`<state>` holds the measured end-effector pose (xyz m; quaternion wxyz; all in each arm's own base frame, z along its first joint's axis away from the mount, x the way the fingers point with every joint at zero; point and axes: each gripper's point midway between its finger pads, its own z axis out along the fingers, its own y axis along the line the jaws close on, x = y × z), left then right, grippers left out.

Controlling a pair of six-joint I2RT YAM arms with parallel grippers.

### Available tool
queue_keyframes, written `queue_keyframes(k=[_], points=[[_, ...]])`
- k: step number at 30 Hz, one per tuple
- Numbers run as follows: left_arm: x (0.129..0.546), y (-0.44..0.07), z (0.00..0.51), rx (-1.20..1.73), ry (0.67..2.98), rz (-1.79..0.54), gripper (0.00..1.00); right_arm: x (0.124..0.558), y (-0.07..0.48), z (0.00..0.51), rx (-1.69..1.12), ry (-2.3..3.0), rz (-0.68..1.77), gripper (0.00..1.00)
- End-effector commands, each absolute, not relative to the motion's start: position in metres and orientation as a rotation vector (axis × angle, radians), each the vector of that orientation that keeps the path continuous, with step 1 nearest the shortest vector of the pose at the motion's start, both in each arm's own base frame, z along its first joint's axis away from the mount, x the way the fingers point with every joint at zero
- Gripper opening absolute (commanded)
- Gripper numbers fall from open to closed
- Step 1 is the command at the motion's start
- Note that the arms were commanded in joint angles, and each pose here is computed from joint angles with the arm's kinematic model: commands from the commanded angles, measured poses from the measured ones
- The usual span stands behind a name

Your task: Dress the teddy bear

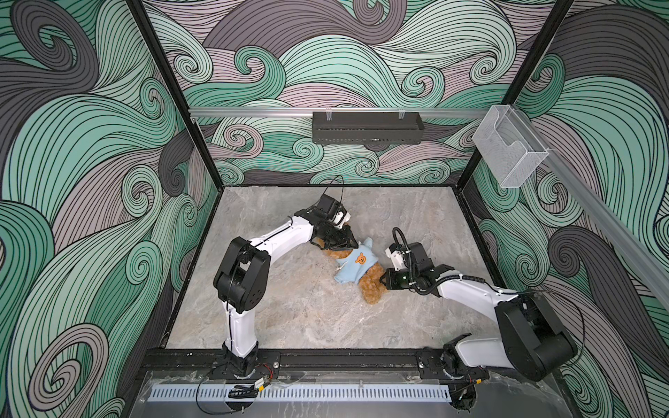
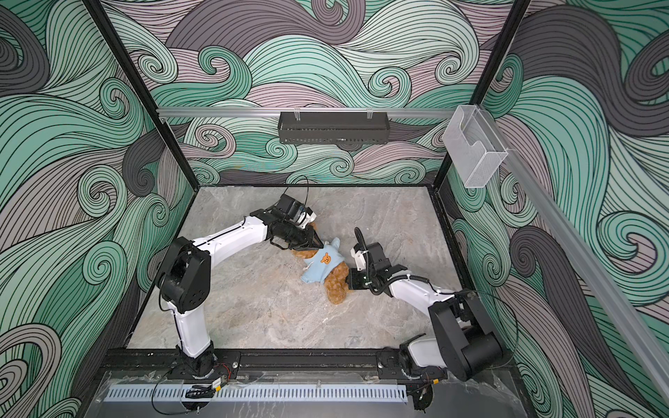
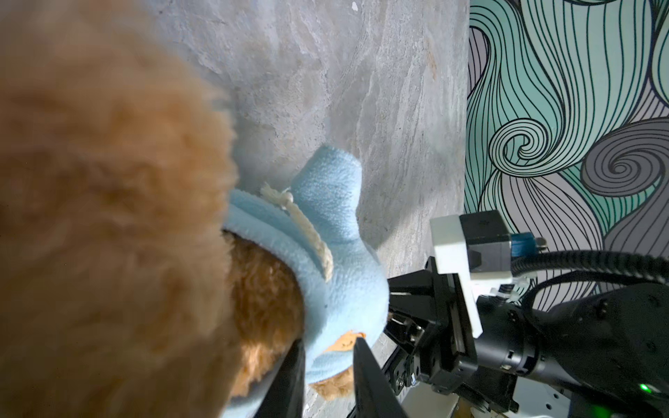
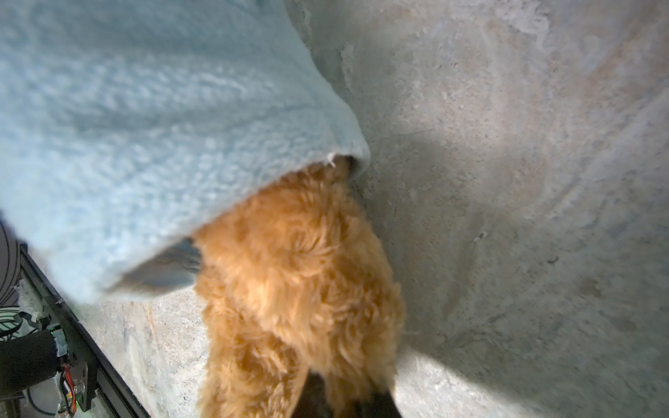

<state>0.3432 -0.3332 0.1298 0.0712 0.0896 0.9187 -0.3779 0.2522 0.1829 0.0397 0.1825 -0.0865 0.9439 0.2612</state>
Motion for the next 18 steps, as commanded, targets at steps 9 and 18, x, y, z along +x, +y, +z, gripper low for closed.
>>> queue_keyframes(k=[9,18], points=[[0.338,-0.355,0.100,0.358,2.884,-1.063,0.20,0.249,0.178,0.031,-0.251,2.717,0.685,0.00],[0.354,-0.336,0.121,0.234,2.822,-1.103,0.00,0.243,0.162,0.018,-0.147,2.784,0.584,0.00]])
